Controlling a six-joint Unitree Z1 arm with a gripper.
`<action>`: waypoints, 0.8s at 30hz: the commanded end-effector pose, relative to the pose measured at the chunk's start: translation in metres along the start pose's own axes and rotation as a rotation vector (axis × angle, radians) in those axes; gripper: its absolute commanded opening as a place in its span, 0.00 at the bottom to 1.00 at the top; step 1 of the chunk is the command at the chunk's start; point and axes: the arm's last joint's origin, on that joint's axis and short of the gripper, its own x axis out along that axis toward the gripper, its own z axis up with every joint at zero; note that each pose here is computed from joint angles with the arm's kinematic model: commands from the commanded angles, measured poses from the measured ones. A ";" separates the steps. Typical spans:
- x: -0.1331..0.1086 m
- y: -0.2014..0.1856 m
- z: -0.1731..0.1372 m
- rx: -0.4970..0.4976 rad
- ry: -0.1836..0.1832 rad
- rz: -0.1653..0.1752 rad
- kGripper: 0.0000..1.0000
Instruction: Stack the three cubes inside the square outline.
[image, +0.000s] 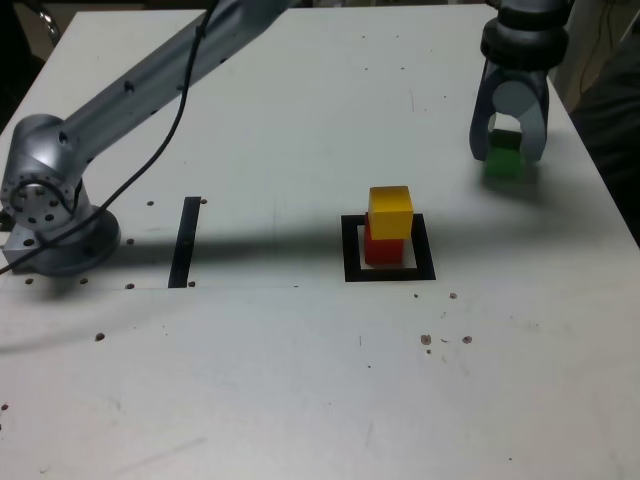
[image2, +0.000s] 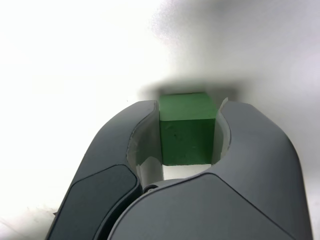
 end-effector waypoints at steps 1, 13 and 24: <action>-0.018 -0.006 -0.005 -0.001 -0.009 0.007 0.28; -0.077 -0.034 -0.042 -0.062 -0.021 -0.021 0.28; -0.123 -0.076 -0.090 -0.090 0.005 -0.012 0.28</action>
